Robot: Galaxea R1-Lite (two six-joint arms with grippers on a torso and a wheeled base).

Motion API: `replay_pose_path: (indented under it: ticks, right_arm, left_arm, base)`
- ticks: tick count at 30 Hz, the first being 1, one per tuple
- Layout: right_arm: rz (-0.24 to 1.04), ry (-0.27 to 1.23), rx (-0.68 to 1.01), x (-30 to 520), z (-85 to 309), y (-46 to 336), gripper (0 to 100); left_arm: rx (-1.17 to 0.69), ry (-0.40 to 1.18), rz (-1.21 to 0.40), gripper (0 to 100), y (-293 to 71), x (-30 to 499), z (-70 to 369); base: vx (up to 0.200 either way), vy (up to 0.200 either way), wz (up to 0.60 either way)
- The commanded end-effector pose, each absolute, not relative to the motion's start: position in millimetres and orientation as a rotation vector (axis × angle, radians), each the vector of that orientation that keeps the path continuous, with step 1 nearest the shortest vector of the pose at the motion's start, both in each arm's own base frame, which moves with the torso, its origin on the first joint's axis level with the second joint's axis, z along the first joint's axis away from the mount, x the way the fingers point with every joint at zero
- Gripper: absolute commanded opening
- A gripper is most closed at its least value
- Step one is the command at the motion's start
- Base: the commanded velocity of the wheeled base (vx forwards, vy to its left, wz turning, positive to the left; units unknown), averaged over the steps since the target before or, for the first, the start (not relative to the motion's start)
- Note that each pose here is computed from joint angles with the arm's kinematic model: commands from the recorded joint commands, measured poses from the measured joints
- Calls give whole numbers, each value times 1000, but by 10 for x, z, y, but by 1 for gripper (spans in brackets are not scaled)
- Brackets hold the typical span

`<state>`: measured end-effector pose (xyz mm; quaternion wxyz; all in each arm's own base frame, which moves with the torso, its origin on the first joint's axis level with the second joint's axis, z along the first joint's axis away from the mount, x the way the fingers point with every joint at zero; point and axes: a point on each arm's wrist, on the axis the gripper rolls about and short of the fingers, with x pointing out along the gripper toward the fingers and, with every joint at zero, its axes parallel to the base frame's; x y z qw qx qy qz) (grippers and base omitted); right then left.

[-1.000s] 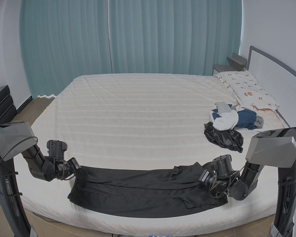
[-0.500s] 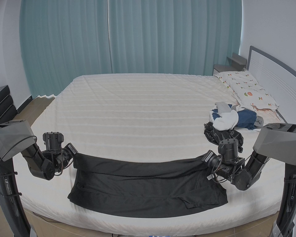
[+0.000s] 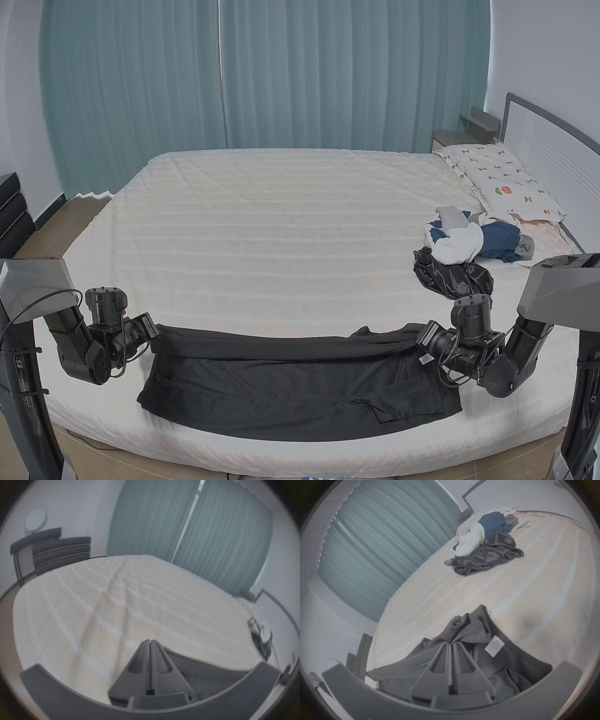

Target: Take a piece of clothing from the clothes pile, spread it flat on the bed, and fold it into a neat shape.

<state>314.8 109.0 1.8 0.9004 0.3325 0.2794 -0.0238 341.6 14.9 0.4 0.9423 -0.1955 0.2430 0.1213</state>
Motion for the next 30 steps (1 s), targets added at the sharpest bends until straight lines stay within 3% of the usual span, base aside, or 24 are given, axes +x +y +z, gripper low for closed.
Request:
replay_pose_path:
  ticks: [1, 10, 18, 30]
  right_arm:
    - [-47, 677, 615, 2949, -117, 1041, 0]
    - [-11, 614, 651, 3128, -79, 1077, 0]
    - [-22, 372, 727, 3606, 215, 1049, 0]
    - [-22, 437, 657, 3340, -45, 1009, 0]
  left_arm:
    - [-283, 606, 217, 0, 173, 3155, -186]
    - [-297, 530, 213, 0, 149, 3364, -206]
    - [-593, 268, 320, 0, 140, 3913, 13]
    - [-563, 217, 309, 0, 230, 3741, -46]
  base:
    - [0, 0, 0]
    - [0, 0, 0]
    - [0, 0, 0]
    - [0, 0, 0]
